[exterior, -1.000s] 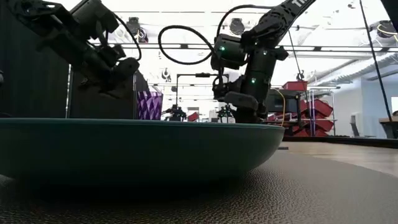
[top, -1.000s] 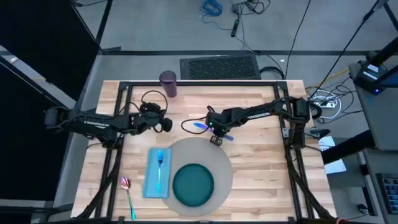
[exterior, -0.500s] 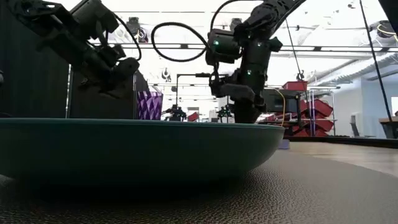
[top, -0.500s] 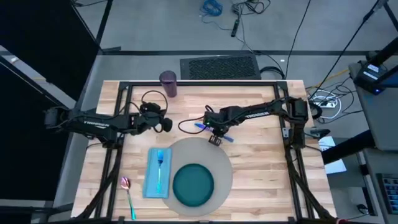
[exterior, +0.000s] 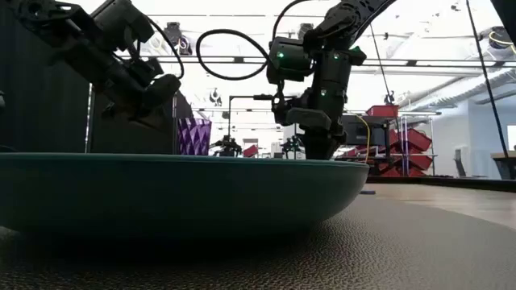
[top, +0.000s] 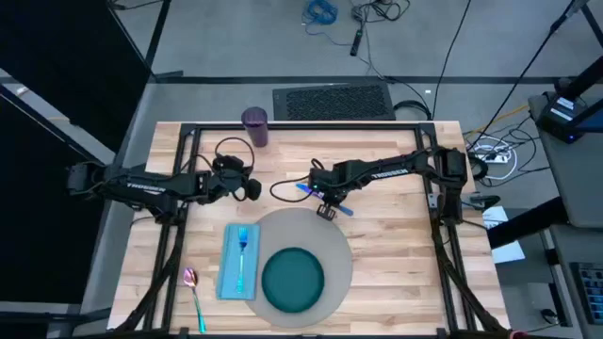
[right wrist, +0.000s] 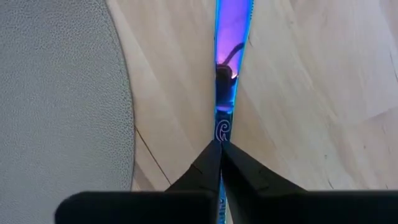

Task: Set table place
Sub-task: Move the blue table knife to the right of gray placemat

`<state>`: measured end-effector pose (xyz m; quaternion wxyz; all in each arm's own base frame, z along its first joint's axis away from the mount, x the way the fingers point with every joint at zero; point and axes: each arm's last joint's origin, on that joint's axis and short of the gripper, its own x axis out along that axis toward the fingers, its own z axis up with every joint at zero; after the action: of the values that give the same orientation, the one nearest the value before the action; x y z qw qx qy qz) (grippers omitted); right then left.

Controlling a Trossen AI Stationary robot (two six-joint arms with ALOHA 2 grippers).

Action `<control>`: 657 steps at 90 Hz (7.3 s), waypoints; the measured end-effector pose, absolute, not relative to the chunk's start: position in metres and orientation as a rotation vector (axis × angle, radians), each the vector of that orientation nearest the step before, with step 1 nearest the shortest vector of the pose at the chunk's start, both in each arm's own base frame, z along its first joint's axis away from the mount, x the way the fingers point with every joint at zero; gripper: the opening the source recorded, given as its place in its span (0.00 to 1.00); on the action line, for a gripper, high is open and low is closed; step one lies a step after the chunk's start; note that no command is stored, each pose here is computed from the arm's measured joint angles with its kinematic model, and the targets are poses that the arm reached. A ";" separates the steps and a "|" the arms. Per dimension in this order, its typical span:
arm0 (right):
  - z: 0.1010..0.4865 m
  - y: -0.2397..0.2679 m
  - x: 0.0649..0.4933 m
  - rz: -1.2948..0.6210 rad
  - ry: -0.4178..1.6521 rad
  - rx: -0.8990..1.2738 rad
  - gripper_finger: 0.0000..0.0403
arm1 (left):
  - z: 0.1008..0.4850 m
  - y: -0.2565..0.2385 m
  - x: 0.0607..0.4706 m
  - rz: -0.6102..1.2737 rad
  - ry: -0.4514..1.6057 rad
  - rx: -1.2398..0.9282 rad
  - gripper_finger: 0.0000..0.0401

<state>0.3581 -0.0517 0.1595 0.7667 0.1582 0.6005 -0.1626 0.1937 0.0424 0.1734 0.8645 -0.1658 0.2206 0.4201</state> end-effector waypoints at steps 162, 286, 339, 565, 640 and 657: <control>0.146 -0.052 0.355 -0.382 1.263 0.335 0.33 | 0.173 0.042 0.194 0.868 0.466 -0.354 0.00; 0.139 -0.031 0.337 -0.569 1.406 0.595 0.03 | 0.174 0.042 0.195 0.847 0.464 -0.364 0.00; 0.139 0.056 0.315 -0.778 1.542 0.698 0.03 | 0.173 0.040 0.196 0.797 0.482 -0.389 0.00; 0.143 0.184 0.288 -0.959 1.150 1.133 0.23 | 0.172 0.027 0.199 0.604 0.544 -0.411 0.00; 0.167 0.178 0.275 -0.999 1.047 1.081 0.23 | 0.172 0.027 0.199 0.603 0.546 -0.408 0.00; 0.152 0.182 0.280 -1.011 1.082 1.101 0.23 | 0.172 0.027 0.199 0.603 0.545 -0.408 0.00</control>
<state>0.2802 0.1822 0.1521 0.6036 0.4757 0.4675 -0.4369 0.1992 0.0267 0.1719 0.8983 -0.1972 0.2634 0.2913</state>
